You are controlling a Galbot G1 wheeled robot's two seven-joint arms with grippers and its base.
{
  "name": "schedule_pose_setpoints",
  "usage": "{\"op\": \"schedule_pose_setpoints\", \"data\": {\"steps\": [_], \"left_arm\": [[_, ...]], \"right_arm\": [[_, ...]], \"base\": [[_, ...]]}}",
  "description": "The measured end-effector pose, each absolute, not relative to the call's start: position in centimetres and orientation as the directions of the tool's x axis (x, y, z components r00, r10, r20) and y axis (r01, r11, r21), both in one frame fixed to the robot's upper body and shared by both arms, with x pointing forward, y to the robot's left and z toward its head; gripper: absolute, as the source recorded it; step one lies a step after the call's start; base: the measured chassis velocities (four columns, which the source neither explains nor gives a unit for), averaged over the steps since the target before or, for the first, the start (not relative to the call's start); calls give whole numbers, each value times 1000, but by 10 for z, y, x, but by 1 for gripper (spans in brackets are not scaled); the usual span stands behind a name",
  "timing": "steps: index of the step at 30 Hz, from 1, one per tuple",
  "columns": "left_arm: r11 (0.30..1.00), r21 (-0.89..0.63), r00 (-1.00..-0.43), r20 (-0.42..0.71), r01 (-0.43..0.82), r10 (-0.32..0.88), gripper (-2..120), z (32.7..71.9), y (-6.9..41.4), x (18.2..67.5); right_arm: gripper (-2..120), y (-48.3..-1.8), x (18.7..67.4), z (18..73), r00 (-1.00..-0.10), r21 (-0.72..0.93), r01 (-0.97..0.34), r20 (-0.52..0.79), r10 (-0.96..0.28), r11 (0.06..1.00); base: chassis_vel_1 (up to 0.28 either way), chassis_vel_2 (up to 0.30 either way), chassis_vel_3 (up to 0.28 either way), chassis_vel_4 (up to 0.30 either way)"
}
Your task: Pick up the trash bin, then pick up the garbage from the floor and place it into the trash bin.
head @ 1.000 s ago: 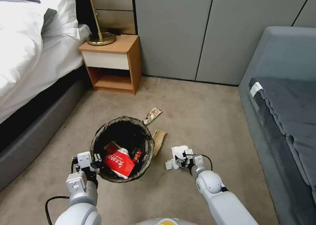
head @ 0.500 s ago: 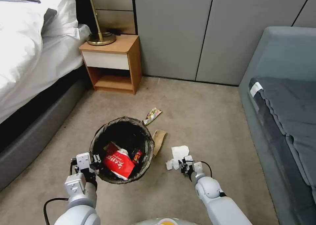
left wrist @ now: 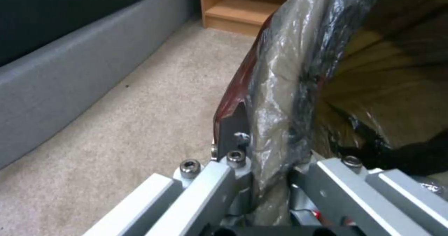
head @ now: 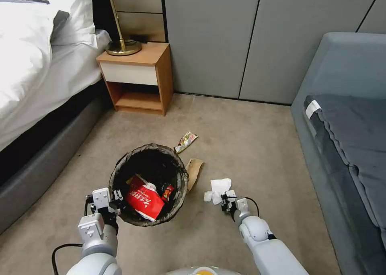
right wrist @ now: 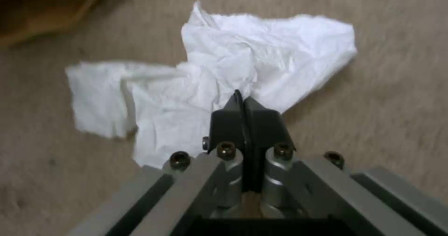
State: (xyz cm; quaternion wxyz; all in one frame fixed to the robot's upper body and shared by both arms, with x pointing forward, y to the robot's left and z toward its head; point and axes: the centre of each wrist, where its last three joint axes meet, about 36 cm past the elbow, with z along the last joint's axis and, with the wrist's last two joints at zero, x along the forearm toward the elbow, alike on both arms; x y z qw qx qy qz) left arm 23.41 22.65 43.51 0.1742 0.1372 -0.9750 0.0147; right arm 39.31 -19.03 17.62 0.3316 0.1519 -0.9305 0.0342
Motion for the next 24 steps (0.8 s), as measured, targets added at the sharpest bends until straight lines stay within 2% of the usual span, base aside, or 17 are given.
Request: {"op": "schedule_pose_setpoints", "data": {"steps": [10, 20, 23, 24], "left_arm": [[963, 18, -904, 339, -271, -261, 0, 436, 227, 236], [963, 14, -905, 337, -271, -260, 0, 436, 227, 238], [962, 17, -902, 343, -272, -261, 0, 434, 227, 237], [962, 17, -902, 343, -272, -261, 0, 434, 227, 237]], "right_arm": [[0, -181, 390, 218, -809, 40, -318, 510, -293, 947], [0, -180, 375, 236, -841, 41, -316, 450, -300, 948], [0, -176, 365, 259, -886, 37, -322, 342, -314, 946], [0, -176, 365, 259, -886, 37, -322, 342, -314, 946]], "base": [[0, 0, 0, 0], [0, 0, 0, 0], [0, 0, 0, 0], [0, 0, 0, 0]]}}
